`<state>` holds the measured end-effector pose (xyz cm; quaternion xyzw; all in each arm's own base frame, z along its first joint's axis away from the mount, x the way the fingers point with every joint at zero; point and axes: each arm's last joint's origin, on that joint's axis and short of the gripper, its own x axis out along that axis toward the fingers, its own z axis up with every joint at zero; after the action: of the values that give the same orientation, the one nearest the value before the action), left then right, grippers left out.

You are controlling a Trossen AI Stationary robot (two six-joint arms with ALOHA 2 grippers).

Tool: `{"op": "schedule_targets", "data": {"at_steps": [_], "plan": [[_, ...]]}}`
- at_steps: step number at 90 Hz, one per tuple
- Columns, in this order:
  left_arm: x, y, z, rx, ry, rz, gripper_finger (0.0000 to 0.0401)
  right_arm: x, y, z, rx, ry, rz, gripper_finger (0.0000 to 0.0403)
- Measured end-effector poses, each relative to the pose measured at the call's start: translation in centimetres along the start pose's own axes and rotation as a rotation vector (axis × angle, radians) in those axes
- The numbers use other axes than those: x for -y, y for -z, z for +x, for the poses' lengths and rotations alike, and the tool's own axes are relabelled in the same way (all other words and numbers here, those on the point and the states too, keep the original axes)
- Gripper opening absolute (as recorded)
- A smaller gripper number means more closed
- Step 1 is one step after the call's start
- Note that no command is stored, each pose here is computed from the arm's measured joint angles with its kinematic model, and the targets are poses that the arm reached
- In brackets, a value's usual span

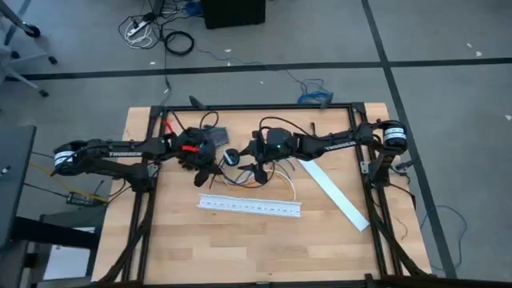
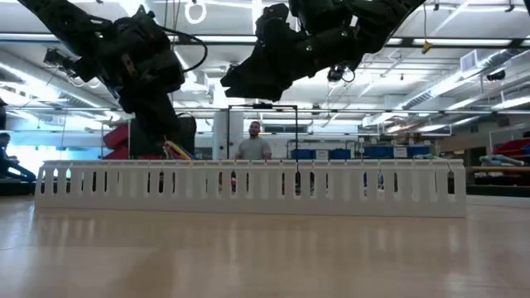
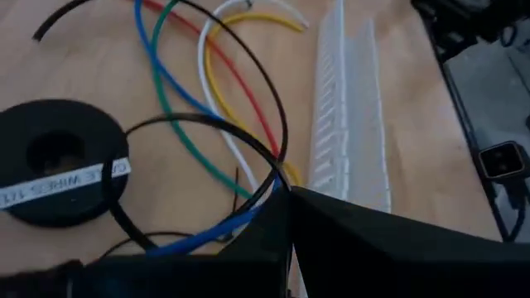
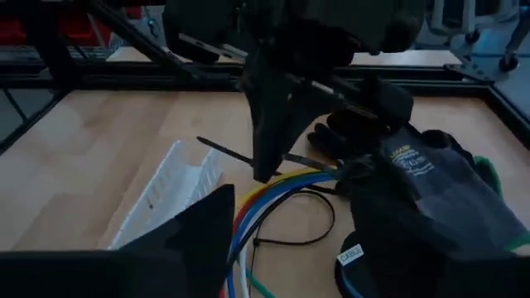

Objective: Ziptie cables
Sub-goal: Wrap the cable wires with the black zip tie

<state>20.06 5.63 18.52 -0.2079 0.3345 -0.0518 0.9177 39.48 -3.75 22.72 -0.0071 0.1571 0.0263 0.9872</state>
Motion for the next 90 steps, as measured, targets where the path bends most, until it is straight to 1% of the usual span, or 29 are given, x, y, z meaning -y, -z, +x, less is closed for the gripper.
{"op": "schedule_targets", "data": {"at_steps": [18,33,48,55,64,74,90], "plan": [[0.0,0.5,0.0,-0.047,-0.013,-0.021,0.0000,-0.9,-0.1,0.1,0.003,-0.022,-0.008,0.0243],[0.3,1.1,0.2,-0.106,-0.012,-0.037,0.0000,-2.0,0.1,0.2,-0.012,-0.048,-0.051,0.0239],[0.6,1.0,0.3,-0.093,0.001,-0.028,0.0000,-3.6,0.0,0.3,-0.004,-0.088,-0.189,0.0236],[0.6,0.8,0.3,-0.079,0.002,-0.041,0.0000,-4.4,-0.1,0.4,0.008,-0.106,-0.252,0.0236],[0.6,0.7,0.4,-0.067,-0.002,-0.068,0.0000,-4.9,-0.2,0.4,0.014,-0.081,-0.293,0.0236],[0.6,0.7,0.4,-0.065,-0.004,-0.084,0.0000,-4.9,-0.1,0.4,0.006,-0.045,-0.303,0.0233],[0.6,0.9,0.3,-0.080,-0.023,-0.098,0.0000,-4.8,0.0,0.4,-0.014,-0.042,-0.273,0.0233]]}}
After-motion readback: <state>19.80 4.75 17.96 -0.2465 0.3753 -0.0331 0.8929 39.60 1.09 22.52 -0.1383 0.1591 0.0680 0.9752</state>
